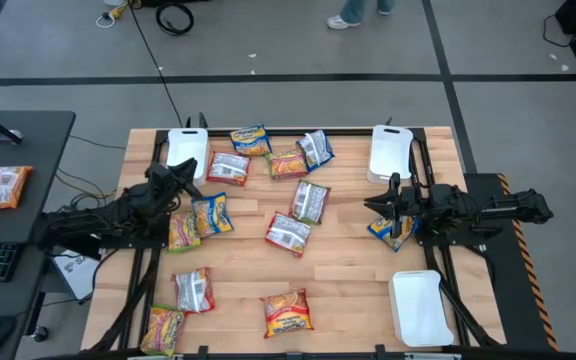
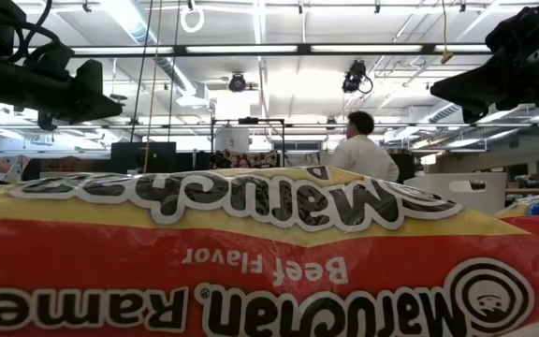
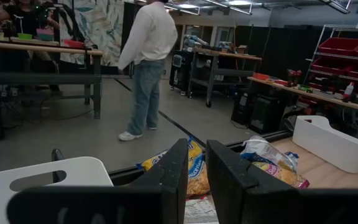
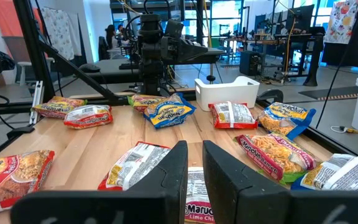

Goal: Sort Maruchan noodles

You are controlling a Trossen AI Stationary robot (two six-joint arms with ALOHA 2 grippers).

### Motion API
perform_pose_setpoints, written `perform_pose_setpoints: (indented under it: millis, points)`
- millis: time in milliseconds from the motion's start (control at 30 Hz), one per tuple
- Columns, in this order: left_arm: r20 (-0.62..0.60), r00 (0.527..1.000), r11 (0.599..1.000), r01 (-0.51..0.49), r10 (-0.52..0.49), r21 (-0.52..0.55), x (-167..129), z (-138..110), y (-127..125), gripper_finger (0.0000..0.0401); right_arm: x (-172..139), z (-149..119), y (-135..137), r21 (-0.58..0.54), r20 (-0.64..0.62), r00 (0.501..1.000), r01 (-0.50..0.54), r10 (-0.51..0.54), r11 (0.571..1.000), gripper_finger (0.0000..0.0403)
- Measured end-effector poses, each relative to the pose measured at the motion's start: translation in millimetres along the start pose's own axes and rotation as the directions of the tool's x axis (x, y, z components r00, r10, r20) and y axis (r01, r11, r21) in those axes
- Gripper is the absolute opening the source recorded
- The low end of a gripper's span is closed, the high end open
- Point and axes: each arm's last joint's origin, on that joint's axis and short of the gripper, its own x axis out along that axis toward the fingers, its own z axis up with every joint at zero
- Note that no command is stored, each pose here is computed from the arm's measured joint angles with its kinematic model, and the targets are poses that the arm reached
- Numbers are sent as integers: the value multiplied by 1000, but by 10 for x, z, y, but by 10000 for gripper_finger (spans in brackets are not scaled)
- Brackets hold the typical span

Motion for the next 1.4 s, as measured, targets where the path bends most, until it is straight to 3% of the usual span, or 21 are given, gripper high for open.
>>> perform_pose_setpoints:
  millis: [267, 533, 633, 767, 933, 1133, 1300, 1400]
  points:
    - [-4, 1000, 1000, 28, -28, -8, 0, -1, -8, 62, 0, -1, 0, 0, 0, 1000, 0, 0, 1000, 56]
    - [8, 995, 987, 98, -98, -128, -2, 22, -31, 62, 0, 0, 0, 0, 0, 1000, 0, 0, 1000, 56]
    - [-13, 980, 970, 195, -199, -147, -5, 10, -61, 62, 0, 0, 0, 0, 0, 1000, 0, 0, 1000, 56]
    - [-50, 918, 906, 378, -393, -189, -12, -8, -128, 62, 0, -1, 0, 0, 0, 1000, 0, 0, 1000, 56]
    - [-70, 874, 861, 456, -481, -227, -10, 3, -195, 62, 0, -1, 0, 0, -1, 1000, 0, 0, 1000, 56]
    - [-132, 829, 836, 518, -543, -183, 11, 273, -427, 62, 0, -1, 0, 0, 0, 1000, 0, 0, 1000, 56]
    - [-250, 801, 834, 549, -544, -54, 88, 413, -814, 62, 0, 0, 0, 0, -1, 1000, 0, 0, 1000, 56]
    - [-343, 770, 812, 582, -538, 34, 143, 387, -1100, 62, 0, 0, 0, 0, 0, 1000, 0, 0, 1000, 56]
